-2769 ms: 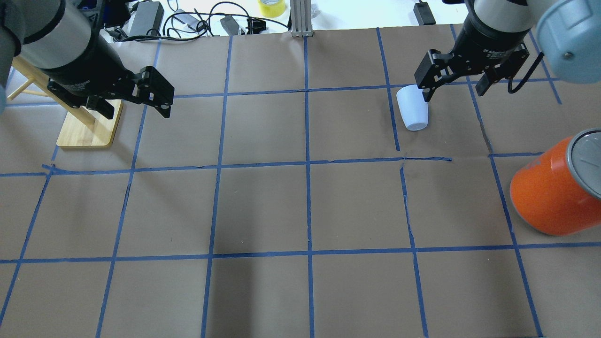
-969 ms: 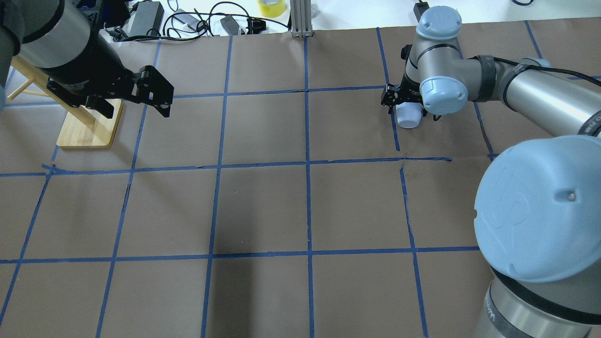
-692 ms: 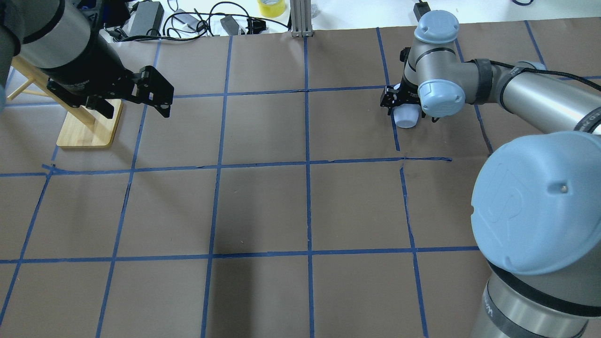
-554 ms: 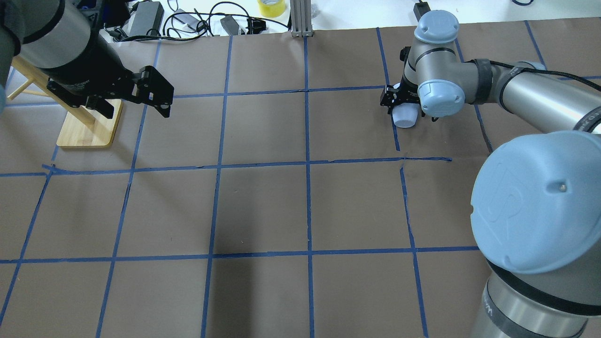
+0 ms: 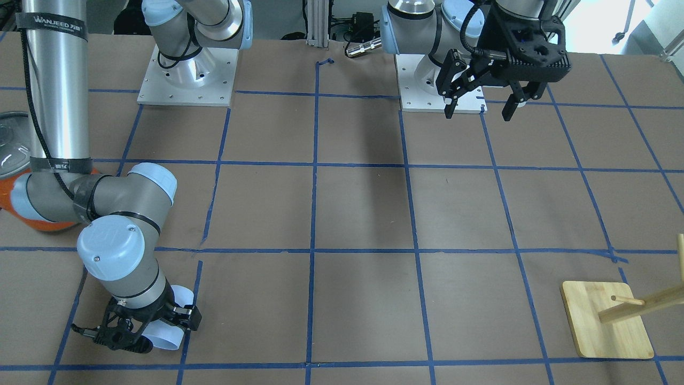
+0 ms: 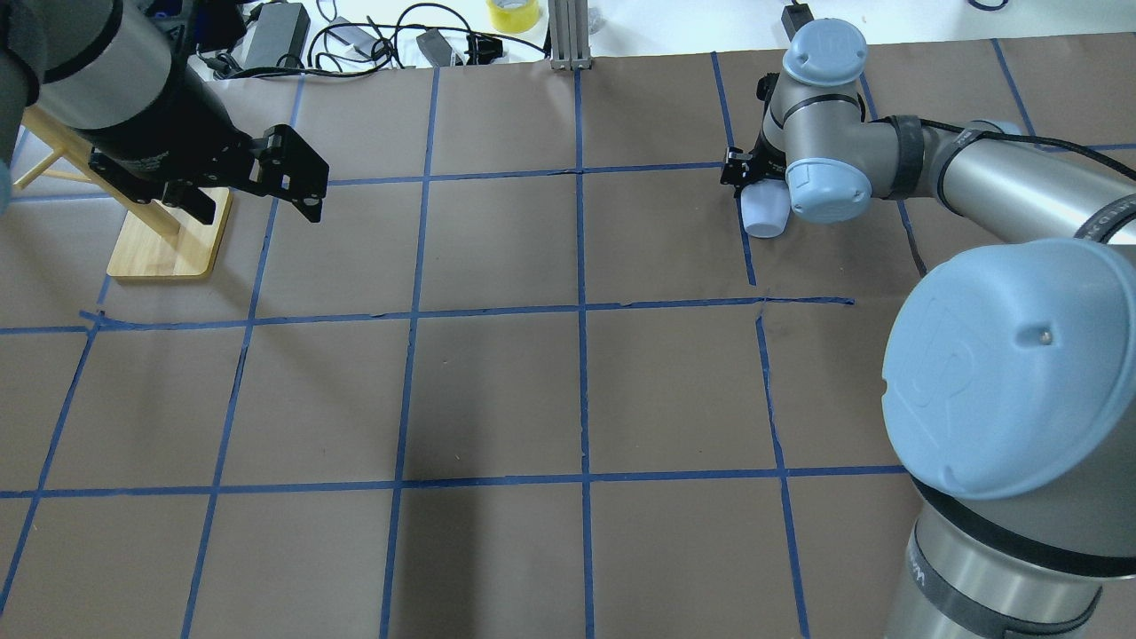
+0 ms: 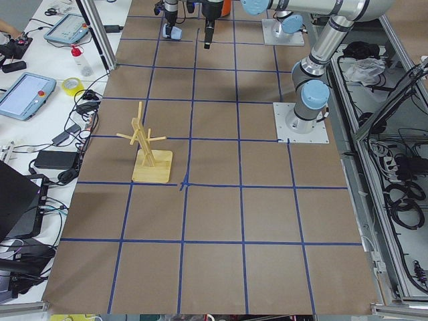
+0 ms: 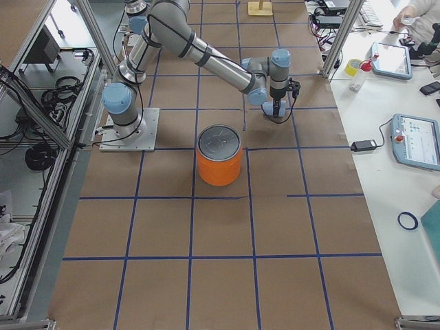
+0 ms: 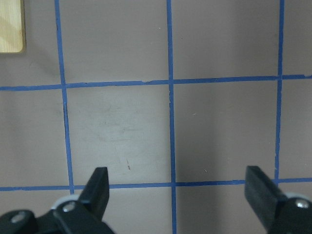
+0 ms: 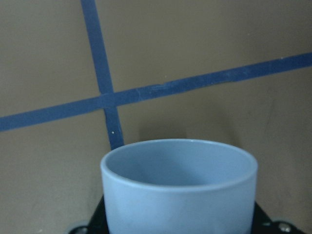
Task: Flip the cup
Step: 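Lift the cup with the right gripper and carry it toward the left gripper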
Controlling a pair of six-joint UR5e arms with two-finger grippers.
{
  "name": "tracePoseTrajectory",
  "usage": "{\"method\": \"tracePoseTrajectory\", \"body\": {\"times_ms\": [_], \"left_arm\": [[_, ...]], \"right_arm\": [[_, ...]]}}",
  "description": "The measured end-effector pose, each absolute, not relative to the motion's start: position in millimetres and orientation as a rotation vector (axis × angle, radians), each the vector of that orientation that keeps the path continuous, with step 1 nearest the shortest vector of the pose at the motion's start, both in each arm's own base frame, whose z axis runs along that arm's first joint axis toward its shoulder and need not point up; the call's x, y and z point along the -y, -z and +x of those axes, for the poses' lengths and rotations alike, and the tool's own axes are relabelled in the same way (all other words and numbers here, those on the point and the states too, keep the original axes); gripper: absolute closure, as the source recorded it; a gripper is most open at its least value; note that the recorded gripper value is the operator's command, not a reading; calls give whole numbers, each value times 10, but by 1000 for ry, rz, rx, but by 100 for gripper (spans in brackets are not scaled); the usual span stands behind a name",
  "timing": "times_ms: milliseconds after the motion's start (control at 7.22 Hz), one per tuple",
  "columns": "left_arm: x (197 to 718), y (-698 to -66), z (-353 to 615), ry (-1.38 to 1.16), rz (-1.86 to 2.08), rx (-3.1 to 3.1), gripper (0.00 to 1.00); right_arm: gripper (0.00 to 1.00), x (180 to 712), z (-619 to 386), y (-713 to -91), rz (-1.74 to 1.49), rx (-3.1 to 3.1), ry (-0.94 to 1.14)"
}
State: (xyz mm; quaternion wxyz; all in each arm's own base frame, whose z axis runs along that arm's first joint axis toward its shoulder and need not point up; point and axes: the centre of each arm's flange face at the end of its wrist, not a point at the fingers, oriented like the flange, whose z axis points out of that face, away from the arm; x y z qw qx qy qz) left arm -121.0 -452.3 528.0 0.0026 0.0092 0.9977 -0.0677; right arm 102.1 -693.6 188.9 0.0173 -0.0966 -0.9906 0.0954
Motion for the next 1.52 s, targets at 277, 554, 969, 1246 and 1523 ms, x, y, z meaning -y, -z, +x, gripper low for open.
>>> {"method": "tracePoseTrajectory", "body": {"times_ms": [277, 554, 969, 1246, 1523], "left_arm": [[4523, -5280, -1209, 212, 29, -3129, 0], [4524, -5280, -1207, 212, 29, -3129, 0], [4522, -5275, -1210, 211, 29, -3129, 0], [4522, -5273, -1213, 210, 29, -3129, 0], [4523, -5281, -1213, 213, 32, -3129, 0]], "right_arm": [[63, 6972, 1051, -2019, -297, 3077, -348], [62, 6990, 1316, -2206, -254, 3093, -394], [63, 6869, 2402, -2508, -78, 3115, -495], [63, 6701, 3038, -2657, 195, 3090, -554], [59, 6571, 3306, -2653, 463, 3012, -550]]}}
